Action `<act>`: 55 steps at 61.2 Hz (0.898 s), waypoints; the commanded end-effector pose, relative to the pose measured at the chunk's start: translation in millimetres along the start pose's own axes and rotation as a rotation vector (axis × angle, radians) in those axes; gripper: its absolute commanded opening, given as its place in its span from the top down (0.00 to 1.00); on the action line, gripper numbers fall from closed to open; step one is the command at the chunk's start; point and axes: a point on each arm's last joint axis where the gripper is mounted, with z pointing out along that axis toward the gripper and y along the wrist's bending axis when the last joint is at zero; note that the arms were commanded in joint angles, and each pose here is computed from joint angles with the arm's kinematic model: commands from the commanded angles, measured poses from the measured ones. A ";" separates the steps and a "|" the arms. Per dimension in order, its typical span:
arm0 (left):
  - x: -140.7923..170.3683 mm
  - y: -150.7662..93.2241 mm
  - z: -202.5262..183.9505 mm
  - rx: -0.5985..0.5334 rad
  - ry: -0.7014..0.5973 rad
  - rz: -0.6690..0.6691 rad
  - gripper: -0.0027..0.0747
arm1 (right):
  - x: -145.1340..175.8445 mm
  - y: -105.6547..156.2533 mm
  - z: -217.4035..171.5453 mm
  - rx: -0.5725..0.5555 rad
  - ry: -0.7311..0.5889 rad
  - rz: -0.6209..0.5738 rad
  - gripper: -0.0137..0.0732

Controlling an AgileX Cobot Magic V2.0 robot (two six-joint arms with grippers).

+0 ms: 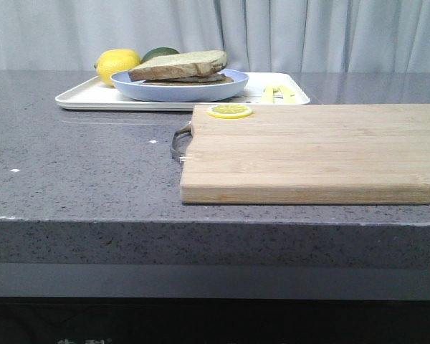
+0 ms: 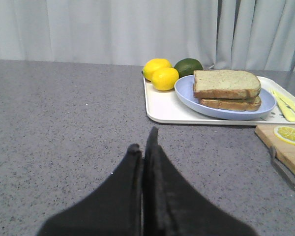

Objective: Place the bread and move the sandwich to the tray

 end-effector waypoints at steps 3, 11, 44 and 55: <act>-4.4 1.8 -6.5 -0.027 -0.181 -0.010 0.99 | -15.1 -1.8 -1.6 0.025 -0.090 -0.003 0.91; 20.6 4.7 -14.7 -0.083 -0.236 -0.007 0.99 | -15.1 -1.8 -1.6 0.025 -0.090 -0.003 0.91; 108.5 11.2 2.7 -0.146 -0.034 -0.032 0.99 | -15.1 -1.8 -1.6 0.025 -0.090 -0.003 0.91; 108.7 11.2 2.7 -0.146 -0.032 -0.032 0.99 | -15.1 -1.8 -1.6 0.025 -0.090 -0.003 0.91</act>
